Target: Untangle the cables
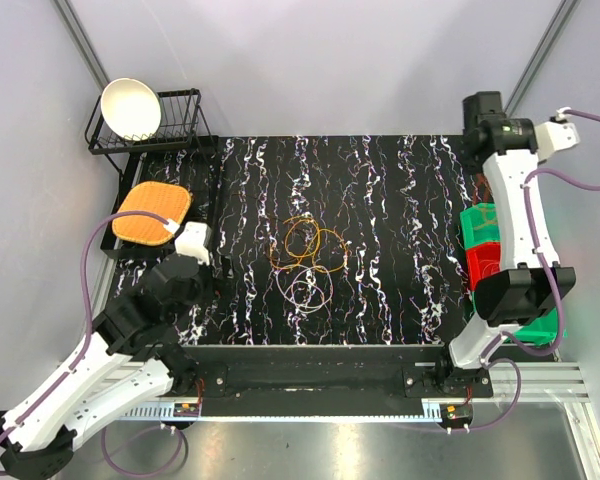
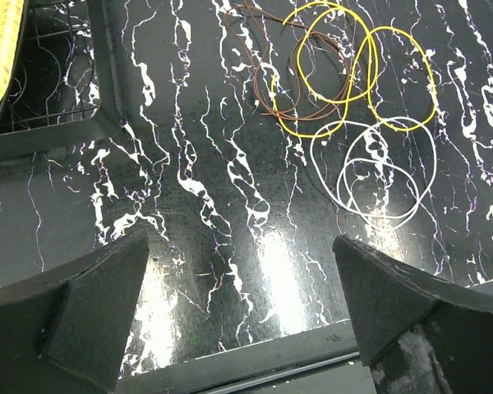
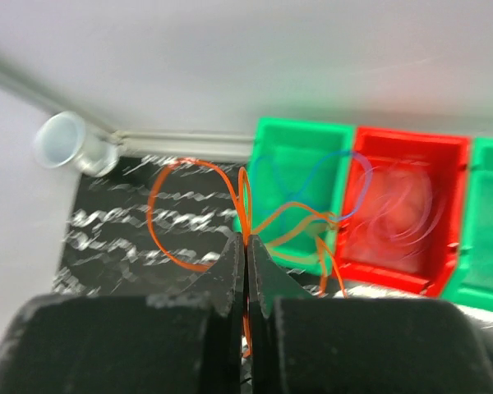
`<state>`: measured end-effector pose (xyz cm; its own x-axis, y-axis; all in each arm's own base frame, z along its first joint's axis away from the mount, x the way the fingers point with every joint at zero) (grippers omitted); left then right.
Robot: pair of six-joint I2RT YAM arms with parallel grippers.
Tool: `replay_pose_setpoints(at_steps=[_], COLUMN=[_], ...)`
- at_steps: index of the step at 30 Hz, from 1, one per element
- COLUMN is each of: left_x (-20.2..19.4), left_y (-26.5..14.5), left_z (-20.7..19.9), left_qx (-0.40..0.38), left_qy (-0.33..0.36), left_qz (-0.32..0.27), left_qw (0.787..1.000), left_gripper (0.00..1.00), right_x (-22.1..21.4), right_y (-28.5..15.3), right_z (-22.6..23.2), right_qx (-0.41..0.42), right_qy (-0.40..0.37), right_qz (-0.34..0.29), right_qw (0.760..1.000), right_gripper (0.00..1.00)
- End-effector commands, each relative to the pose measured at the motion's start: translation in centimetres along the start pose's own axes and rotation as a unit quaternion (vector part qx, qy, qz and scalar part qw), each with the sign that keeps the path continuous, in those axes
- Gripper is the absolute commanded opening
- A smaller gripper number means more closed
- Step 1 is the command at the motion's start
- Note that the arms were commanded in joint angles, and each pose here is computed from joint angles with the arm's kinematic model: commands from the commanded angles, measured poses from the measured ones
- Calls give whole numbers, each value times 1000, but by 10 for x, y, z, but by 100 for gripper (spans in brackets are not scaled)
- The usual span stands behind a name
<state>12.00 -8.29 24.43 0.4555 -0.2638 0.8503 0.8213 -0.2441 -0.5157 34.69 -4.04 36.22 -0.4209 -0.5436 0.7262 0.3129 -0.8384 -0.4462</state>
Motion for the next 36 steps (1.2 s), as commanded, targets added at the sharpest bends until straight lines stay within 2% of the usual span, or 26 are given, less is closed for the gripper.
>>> replay_pose_setpoints(at_steps=[1, 8, 18, 24, 36], left_x=[7, 7, 7, 7, 6], left_y=[1, 6, 5, 3, -7], left_z=[-1, -3, -2, -1, 0], left_qx=[3, 0, 3, 1, -8], left_qy=[-14, -8, -12, -14, -28], left_qz=[-23, -11, -14, -20, -44], left_qw=[1000, 1000, 1000, 1000, 999], left_gripper=[99, 99, 99, 99, 99], right_x=[38, 58, 53, 65, 63], right_y=[8, 46, 54, 34, 36], right_z=[-56, -90, -122, -137, -128], right_qx=[-93, -179, -219, -200, -136], right_qy=[-101, -53, -17, 20, 9], right_qz=[-14, -14, 2, 7, 26], right_qw=[990, 982, 976, 980, 990], right_gripper=[0, 0, 0, 0, 0])
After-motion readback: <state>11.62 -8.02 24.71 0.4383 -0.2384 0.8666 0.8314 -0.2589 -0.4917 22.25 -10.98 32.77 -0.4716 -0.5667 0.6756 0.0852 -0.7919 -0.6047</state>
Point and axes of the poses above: each gripper's point midway between its finger pads, its own y axis out along the fingers, its own z axis along the line the jaws close on, x = y × z, the point moved 8 cm from there along -y, back along the fingers, and after that the axes turned 15 degrees about y, right-handed, at the moved point
